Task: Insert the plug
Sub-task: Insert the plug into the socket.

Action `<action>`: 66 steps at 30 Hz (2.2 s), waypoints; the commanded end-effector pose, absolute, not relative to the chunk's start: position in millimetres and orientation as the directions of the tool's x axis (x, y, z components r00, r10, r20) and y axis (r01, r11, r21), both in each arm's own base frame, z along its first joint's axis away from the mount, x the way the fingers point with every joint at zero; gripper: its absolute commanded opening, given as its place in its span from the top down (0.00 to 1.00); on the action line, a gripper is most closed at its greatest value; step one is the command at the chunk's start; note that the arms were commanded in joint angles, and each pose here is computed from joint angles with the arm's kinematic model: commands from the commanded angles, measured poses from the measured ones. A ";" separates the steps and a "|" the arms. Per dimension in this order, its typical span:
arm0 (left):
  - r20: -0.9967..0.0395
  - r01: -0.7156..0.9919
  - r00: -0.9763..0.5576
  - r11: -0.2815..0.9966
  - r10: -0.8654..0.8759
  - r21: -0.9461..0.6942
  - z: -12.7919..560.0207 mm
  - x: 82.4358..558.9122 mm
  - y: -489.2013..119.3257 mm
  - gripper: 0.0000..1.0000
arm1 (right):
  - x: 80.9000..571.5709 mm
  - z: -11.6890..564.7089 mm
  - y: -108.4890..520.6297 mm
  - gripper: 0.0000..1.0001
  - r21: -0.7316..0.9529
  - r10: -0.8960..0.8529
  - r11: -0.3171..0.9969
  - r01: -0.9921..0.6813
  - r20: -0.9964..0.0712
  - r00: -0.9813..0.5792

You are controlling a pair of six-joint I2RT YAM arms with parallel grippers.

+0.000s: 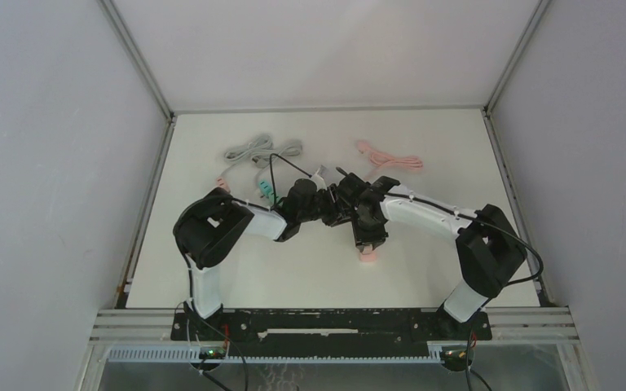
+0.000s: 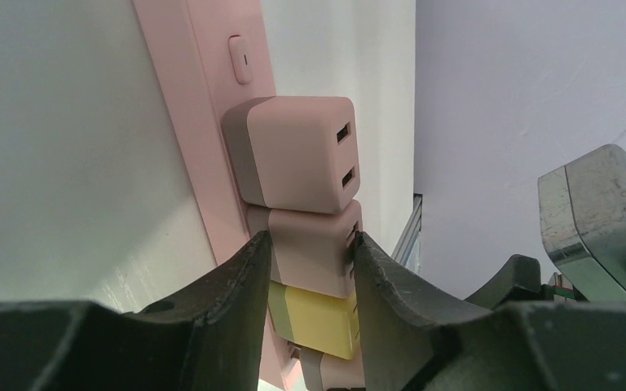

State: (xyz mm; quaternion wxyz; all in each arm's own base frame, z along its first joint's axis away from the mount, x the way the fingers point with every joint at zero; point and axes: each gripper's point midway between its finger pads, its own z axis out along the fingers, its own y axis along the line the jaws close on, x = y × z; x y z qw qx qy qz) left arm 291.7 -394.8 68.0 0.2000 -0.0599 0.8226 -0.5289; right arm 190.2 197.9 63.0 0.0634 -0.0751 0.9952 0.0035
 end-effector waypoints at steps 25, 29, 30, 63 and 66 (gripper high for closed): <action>-0.196 0.001 -0.940 0.572 -0.280 -0.820 9.9 270.0 -369.2 0.55 | 176.3 12.5 210.7 1.00 -0.080 -0.231 0.970 -0.228 -0.028 -0.973; -0.198 0.000 -0.939 0.573 -0.283 -0.820 10.4 269.9 -368.5 0.56 | 174.7 9.1 199.2 1.00 -0.101 -0.213 0.973 -0.209 -0.025 -0.977; -0.198 0.000 -0.938 0.573 -0.283 -0.820 10.5 269.8 -368.4 0.56 | 174.3 8.3 195.5 1.00 -0.100 -0.203 0.975 -0.200 -0.024 -0.979; -0.158 -0.043 -0.937 0.553 -0.310 -0.832 6.7 267.8 -368.4 0.57 | 166.8 -17.5 186.4 1.00 -0.057 -0.113 0.992 -0.111 -0.032 -0.993; -0.157 -0.043 -0.938 0.554 -0.310 -0.831 5.9 267.3 -367.8 0.57 | 164.6 -21.2 194.6 1.00 -0.064 -0.132 0.989 -0.130 -0.024 -0.991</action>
